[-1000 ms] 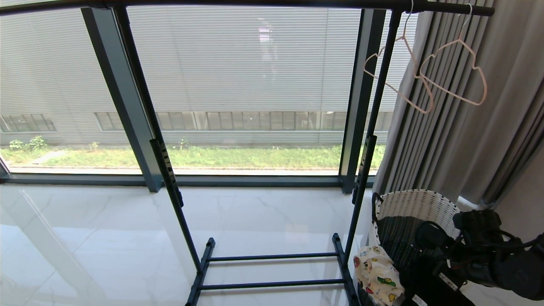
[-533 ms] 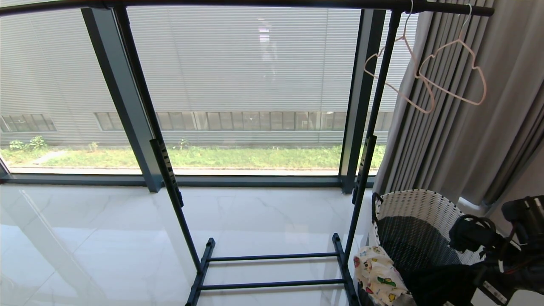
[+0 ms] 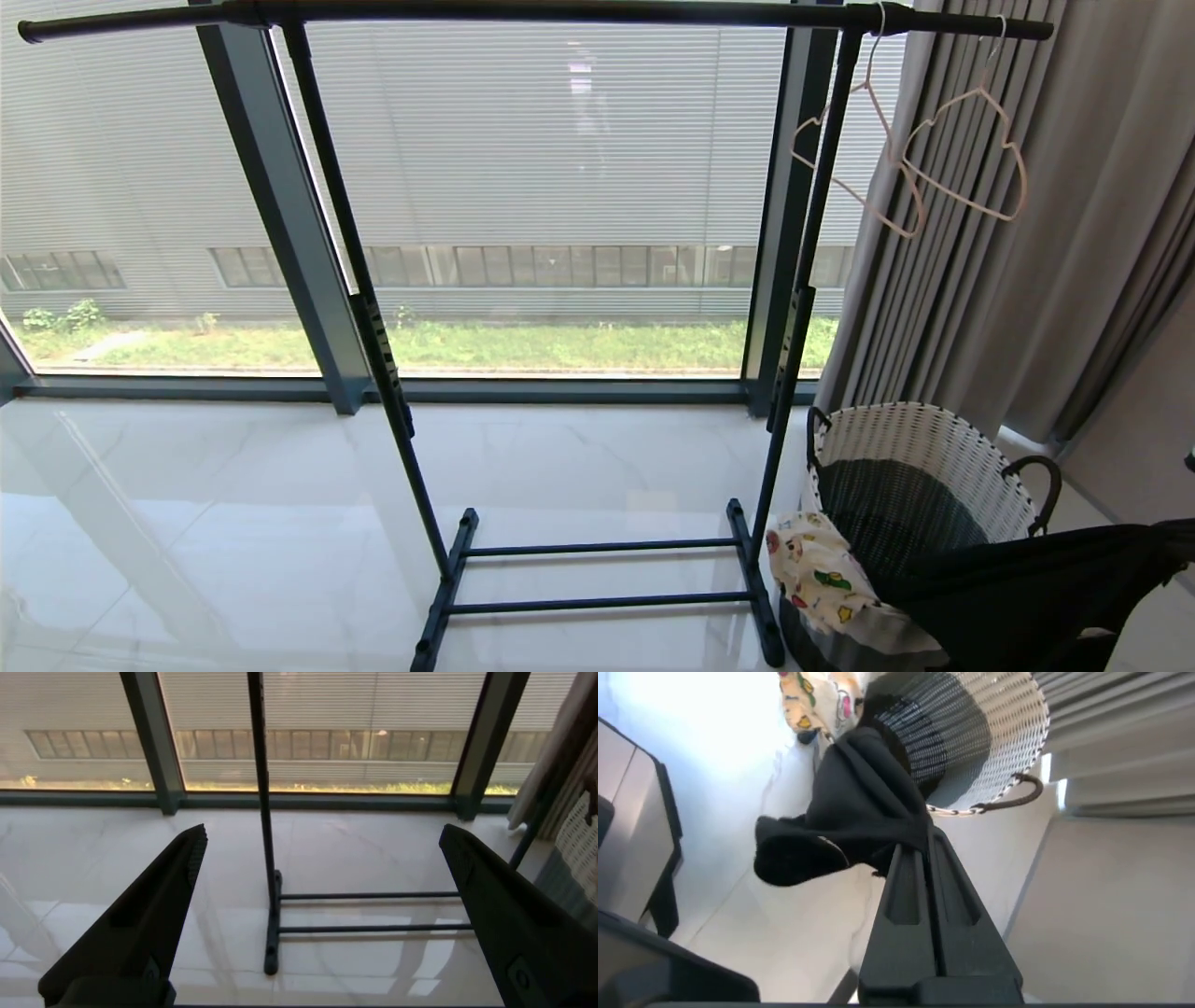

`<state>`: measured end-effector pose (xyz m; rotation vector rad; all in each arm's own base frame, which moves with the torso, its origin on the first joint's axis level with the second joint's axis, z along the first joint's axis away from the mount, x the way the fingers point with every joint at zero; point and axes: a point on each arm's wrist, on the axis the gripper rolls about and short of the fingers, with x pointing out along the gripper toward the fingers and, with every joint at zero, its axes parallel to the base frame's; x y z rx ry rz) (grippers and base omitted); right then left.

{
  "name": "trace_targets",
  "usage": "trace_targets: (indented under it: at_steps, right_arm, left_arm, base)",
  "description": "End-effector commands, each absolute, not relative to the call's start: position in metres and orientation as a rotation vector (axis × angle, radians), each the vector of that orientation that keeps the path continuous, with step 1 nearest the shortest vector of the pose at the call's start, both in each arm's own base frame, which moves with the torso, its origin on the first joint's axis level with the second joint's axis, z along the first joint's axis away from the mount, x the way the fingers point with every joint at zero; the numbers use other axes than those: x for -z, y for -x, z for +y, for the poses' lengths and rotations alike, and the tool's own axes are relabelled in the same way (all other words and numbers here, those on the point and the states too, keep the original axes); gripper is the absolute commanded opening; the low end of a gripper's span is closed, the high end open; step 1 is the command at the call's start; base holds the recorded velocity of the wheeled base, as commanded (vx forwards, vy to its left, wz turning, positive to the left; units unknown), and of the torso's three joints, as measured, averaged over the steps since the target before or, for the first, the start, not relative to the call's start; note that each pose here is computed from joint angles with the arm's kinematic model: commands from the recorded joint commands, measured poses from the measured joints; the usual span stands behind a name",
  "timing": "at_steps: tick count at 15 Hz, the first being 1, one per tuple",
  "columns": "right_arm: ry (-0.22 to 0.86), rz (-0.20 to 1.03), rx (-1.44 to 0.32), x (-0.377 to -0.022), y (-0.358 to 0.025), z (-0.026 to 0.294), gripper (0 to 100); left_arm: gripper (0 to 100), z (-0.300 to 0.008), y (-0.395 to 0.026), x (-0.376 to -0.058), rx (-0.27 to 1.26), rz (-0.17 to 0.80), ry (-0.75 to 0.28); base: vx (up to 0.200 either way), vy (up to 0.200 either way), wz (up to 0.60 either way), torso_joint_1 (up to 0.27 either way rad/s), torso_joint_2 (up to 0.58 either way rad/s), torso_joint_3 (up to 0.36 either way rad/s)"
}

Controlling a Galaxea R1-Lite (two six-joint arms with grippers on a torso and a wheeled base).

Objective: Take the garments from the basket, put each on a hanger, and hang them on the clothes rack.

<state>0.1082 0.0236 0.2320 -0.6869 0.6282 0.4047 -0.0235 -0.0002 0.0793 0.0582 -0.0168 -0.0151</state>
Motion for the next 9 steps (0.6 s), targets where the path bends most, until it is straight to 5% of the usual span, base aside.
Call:
trace_targets:
  at_steps: [1,6,9]
  right_arm:
    - [0.695,0.565,-0.42,-0.241,-0.1,0.025,0]
    - [0.707,0.529,-0.488,-0.249,-0.106,0.035,0]
    - [0.701,0.505,-0.547,-0.26,-0.121,0.047,0]
  left_arm:
    - [100,0.0,0.024,-0.079,0.015,-0.017,-0.058]
    - [100,0.0,0.024,-0.079,0.015,-0.017,-0.058]
    - [100,0.0,0.024,-0.079,0.016,-0.017,-0.071]
  base:
    - [-0.2,0.0,0.0,0.002,0.0,0.007]
    - [-0.2,0.0,0.0,0.0,0.0,0.001]
    - [0.0,0.0,0.0,0.0,0.0,0.0]
